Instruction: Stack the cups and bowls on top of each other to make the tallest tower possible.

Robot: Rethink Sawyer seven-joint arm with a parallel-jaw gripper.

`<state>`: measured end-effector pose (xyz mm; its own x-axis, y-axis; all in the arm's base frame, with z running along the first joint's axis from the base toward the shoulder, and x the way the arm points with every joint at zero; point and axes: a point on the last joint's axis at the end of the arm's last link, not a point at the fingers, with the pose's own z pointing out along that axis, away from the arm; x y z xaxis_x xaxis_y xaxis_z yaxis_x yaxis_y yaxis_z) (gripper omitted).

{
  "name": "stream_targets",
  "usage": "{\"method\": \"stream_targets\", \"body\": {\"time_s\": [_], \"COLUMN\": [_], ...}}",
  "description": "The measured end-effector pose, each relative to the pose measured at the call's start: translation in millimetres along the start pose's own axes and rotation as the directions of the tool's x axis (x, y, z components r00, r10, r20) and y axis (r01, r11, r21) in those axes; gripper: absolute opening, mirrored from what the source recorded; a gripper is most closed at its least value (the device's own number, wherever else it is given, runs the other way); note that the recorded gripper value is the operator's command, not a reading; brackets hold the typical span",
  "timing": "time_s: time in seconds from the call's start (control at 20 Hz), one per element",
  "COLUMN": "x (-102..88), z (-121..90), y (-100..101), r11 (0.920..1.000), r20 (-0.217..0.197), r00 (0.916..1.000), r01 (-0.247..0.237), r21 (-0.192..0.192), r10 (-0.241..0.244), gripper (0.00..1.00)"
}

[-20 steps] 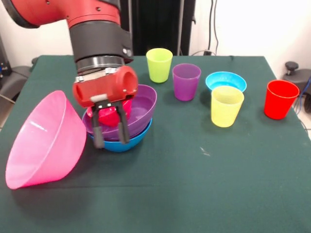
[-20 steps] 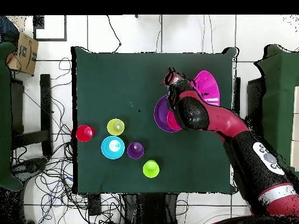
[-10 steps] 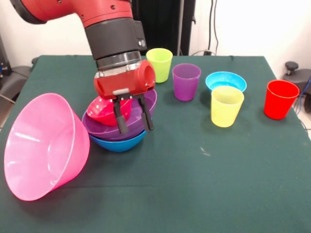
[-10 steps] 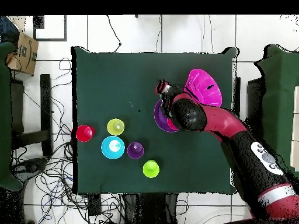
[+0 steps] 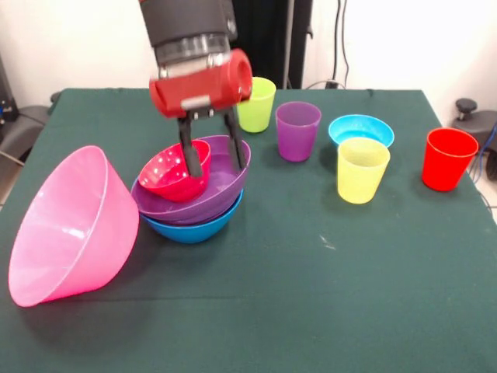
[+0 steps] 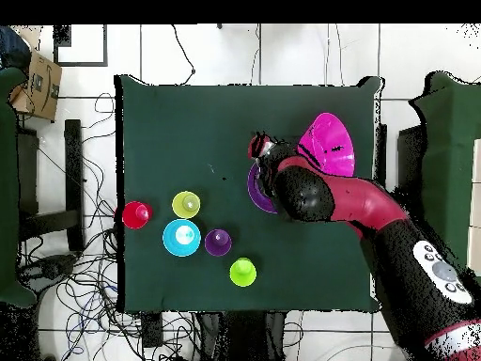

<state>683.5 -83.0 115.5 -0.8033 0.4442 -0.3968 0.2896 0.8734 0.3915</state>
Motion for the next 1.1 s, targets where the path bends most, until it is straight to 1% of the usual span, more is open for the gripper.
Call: {"method": "stream_targets", "body": {"time_s": [0.05,0.1,0.15,0.2,0.3,0.35,0.45,0.65,0.85,1.0,1.1], "x": [-2.4,-3.6,-4.9,-7.4,-10.6,-14.3,-16.4,-17.8,-14.1,-7.9,0.7], "z": [-13.7,-20.0,-25.0,-35.0,-48.5,-63.1,-72.2,-99.9,-109.0,-110.1,-109.0], "y": [7.0,10.3,12.7,17.7,23.6,29.9,33.6,46.0,55.2,63.9,72.2], "r11": [0.9998,0.9996,0.9994,0.9992,0.9987,0.9982,0.9977,0.9950,0.9940,0.9947,0.9953], "r20": [0.009,0.014,0.017,0.024,0.030,0.034,0.034,0.016,0.011,0.001,-0.017], "r00": [0.9998,0.9996,0.9994,0.9992,0.9988,0.9987,0.9986,0.9989,0.9983,0.9979,0.9972], "r01": [0.019,0.026,0.029,0.033,0.037,0.037,0.037,0.043,0.056,0.065,0.074], "r21": [0.009,0.014,0.017,0.024,0.035,0.048,0.057,0.090,0.094,0.080,0.062], "r10": [-0.019,-0.026,-0.029,-0.034,-0.038,-0.039,-0.039,-0.044,-0.057,-0.065,-0.073], "gripper": [1.00,1.00,1.00,1.00,1.00,1.00,1.00,1.00,1.00,1.00,1.00]}}
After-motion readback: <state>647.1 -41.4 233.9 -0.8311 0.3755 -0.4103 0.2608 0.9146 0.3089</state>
